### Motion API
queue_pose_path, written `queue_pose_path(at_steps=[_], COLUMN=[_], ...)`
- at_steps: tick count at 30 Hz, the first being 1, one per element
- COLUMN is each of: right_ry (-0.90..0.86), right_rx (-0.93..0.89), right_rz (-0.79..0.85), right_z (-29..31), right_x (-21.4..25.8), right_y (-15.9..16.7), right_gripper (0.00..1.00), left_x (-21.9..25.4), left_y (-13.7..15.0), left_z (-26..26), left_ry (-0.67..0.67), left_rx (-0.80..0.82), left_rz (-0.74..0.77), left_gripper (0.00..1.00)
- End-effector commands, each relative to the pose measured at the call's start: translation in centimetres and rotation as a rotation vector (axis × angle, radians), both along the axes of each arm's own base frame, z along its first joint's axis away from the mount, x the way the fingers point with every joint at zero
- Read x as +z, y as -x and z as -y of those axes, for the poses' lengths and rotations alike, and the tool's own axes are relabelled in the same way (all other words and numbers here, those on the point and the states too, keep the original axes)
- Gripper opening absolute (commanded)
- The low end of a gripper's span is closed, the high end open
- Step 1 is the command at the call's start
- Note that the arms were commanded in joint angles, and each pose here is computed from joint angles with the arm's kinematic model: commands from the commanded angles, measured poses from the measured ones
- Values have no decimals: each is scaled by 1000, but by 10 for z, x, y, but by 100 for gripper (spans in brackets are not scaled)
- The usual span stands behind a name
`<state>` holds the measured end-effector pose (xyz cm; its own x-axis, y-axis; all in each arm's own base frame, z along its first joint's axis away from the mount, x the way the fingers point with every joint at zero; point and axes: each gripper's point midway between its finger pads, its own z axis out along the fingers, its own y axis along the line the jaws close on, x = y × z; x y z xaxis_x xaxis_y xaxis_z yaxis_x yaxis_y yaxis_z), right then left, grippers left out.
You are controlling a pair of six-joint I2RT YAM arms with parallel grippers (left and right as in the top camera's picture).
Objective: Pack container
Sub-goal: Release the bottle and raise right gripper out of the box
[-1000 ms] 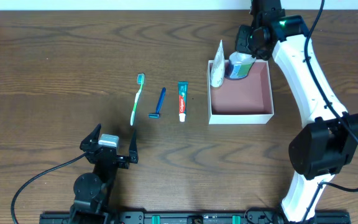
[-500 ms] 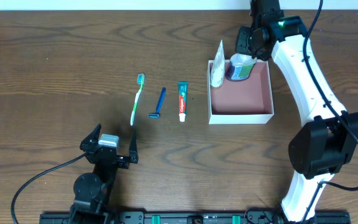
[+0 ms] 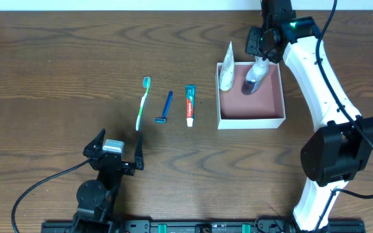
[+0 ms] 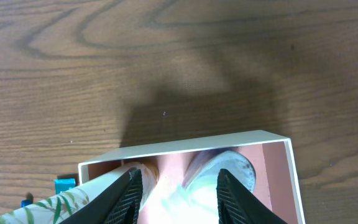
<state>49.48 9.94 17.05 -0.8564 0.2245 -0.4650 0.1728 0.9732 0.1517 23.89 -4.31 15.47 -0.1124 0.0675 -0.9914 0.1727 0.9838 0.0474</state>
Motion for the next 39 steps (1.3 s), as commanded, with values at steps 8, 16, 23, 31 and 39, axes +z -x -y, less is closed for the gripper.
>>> queue_pose_path(at_steps=[8,16,23,31,39], right_ry=[32,94,61,-23,-150], right_rx=[-39,-153,-352,-458,-861], right_rz=[81,255,146,-161,-283], right_z=[8,64,147,192,221], right_x=[14,90,106,63,7], right_y=[-14,-22,34,100,129], right_gripper=[43,49,95,99,99], left_x=[-18,-18,-18,-18,-18], left_y=[-1,-1,-1,-1,-1], left_z=[-2,-2,-2,-2,-2], left_ry=[-24,-24,-24,-24,-24], left_rx=[5,5,5,5,5], left_rz=[-37,-37,-37,-37,-37], left_gripper=[98,98,98,98,98])
